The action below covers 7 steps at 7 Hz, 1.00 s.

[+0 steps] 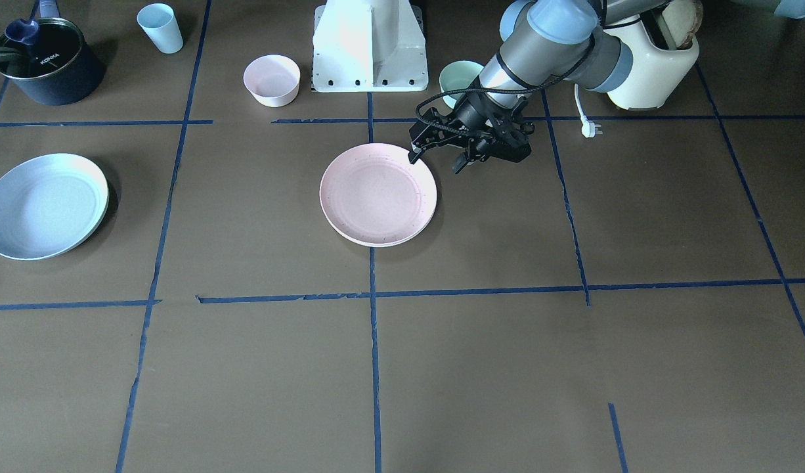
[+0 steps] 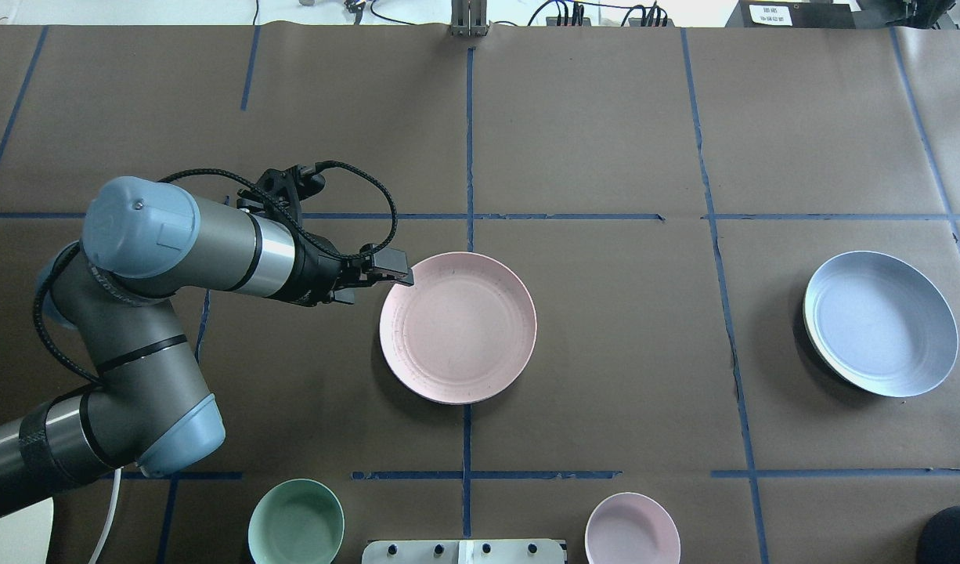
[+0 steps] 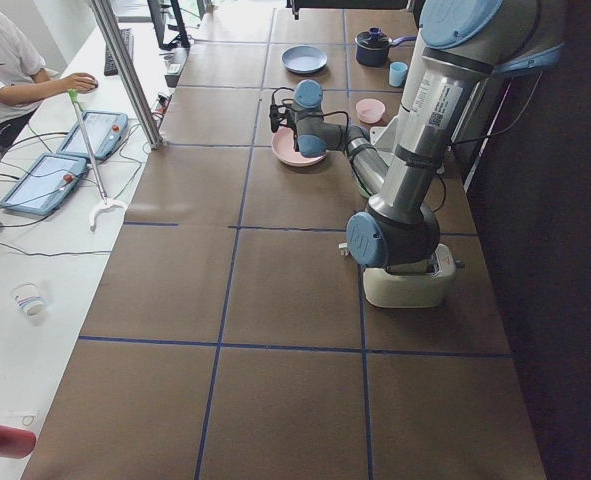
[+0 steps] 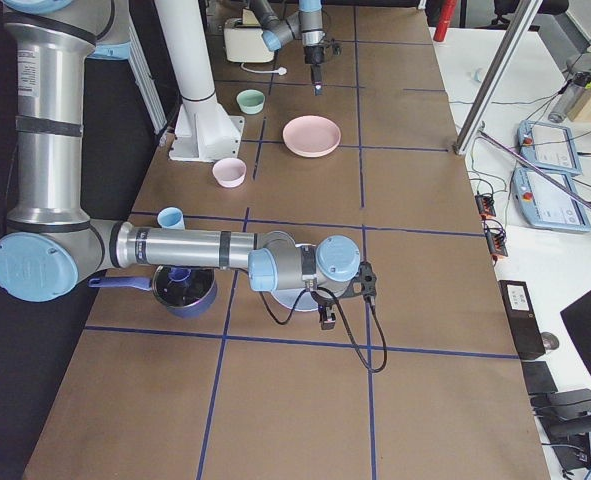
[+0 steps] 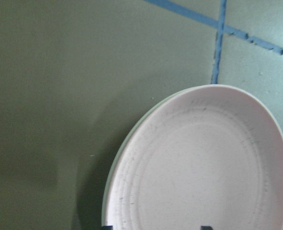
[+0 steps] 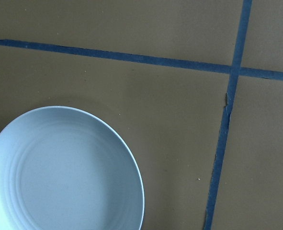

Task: Stack three plates with pink and blue
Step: 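Release the pink plate with the left gripper while the right gripper reaches the blue plate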

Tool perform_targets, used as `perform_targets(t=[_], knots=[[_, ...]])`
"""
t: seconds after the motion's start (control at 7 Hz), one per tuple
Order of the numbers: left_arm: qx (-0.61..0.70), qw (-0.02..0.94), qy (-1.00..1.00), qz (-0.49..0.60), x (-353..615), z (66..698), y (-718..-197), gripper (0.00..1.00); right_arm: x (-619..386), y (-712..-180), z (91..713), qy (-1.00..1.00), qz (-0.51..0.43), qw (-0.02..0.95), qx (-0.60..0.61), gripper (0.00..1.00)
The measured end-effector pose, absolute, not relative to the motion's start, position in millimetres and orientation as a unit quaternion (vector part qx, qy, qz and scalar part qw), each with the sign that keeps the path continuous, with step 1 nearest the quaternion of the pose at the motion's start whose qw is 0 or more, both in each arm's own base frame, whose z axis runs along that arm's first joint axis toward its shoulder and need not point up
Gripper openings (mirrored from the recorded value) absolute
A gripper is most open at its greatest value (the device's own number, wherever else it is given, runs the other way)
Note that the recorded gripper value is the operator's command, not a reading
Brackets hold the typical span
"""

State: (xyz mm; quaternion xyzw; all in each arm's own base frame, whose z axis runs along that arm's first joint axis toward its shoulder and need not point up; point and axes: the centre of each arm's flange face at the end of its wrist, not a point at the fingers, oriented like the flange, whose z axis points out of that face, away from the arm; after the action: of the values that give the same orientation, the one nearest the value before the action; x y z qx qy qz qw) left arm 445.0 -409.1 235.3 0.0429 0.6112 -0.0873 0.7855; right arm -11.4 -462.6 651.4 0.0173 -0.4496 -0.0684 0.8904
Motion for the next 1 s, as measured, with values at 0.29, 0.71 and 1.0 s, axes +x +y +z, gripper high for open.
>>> perform_targets(t=[0.29,0.71,1.0], knots=[[0.045,0.784,0.612,-0.090,439,236,-409,1.00,-40,-451,677,-0.444,-0.060,0.894,0.015,0.99],[0.045,0.785,0.612,-0.090,438,236,-408,1.00,-71,-436,712,-0.449,-0.061,0.892,0.015,0.97],[0.045,0.785,0.612,-0.090,438,237,-408,1.00,-86,-432,718,-0.451,-0.067,0.890,0.006,0.71]])
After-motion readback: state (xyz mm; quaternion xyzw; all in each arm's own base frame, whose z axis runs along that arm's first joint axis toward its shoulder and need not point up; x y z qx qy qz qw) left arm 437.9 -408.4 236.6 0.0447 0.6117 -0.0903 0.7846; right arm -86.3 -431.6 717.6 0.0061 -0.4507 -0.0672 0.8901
